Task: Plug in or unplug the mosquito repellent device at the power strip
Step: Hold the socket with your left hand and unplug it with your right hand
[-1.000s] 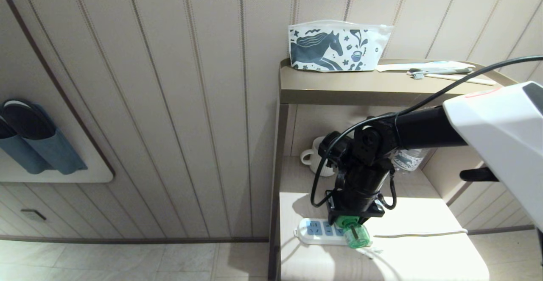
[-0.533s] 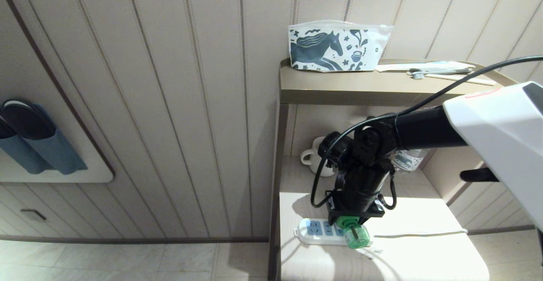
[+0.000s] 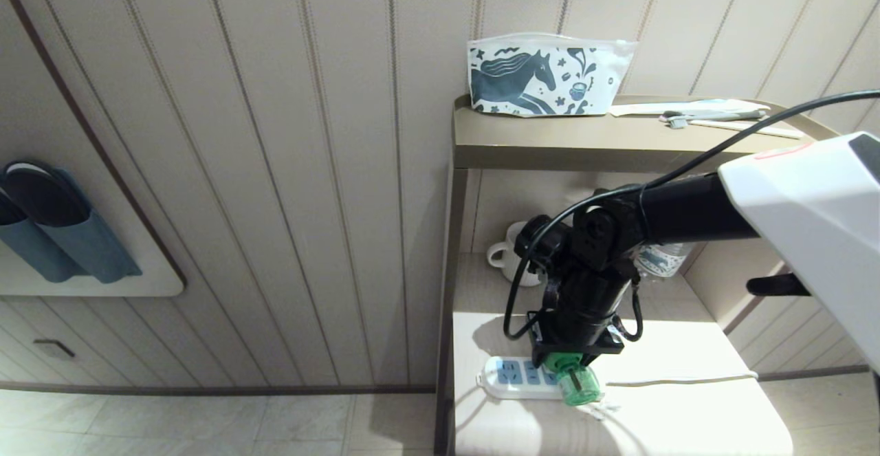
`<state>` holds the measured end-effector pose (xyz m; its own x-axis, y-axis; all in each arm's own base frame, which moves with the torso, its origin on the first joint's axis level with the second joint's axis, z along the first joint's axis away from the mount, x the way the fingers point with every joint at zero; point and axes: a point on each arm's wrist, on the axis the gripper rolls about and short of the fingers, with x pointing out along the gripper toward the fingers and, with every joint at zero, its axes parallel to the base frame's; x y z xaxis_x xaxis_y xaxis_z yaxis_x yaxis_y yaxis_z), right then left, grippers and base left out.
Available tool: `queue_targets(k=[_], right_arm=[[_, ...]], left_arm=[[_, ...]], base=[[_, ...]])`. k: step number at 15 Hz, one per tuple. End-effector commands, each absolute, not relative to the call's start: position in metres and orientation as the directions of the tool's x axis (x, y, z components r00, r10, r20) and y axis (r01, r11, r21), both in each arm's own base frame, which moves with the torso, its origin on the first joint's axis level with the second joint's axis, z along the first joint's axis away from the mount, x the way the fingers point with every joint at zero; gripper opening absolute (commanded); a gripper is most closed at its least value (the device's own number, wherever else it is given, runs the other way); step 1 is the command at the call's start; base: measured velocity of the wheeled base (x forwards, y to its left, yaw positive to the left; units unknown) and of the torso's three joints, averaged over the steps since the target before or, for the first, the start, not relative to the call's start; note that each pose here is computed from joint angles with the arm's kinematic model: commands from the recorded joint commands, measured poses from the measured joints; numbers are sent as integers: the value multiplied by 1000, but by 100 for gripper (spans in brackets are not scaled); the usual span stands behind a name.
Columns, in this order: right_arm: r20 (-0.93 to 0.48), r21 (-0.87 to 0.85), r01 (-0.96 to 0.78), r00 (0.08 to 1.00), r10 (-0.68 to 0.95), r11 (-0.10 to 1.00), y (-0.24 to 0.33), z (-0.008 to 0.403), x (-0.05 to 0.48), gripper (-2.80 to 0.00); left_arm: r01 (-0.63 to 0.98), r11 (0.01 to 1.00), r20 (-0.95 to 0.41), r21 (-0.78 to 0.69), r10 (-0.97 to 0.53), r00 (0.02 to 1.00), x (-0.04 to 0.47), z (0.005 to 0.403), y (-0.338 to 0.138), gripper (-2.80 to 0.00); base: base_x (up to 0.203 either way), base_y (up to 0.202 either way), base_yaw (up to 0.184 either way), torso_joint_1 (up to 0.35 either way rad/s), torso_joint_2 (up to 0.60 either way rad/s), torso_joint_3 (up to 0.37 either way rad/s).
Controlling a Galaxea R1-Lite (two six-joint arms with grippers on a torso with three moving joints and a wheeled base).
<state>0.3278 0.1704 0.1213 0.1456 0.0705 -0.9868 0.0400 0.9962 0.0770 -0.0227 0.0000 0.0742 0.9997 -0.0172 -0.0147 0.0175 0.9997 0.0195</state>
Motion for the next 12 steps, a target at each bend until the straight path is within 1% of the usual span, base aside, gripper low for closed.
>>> queue_targets(k=[1, 10, 11, 12], right_arm=[[-989, 73, 38, 134, 67, 997, 170, 121, 324, -280], [-992, 63, 30, 114, 60, 998, 173, 115, 321, -280], [-992, 63, 30, 113, 59, 998, 173, 114, 322, -280], [-992, 62, 30, 112, 58, 998, 173, 113, 322, -280]], left_arm=[[17, 1000, -17, 20, -17, 1000, -23, 74, 0, -280], [9, 999, -13, 39, -8, 1000, -23, 76, 0, -280], [14, 999, 1, 45, -14, 1000, -25, 83, 0, -280], [24, 999, 20, 48, -25, 1000, -28, 100, 0, -280]], base=[[0, 0, 0, 0, 0, 0], [0, 0, 0, 0, 0, 0], [0, 0, 0, 0, 0, 0], [0, 0, 0, 0, 0, 0]])
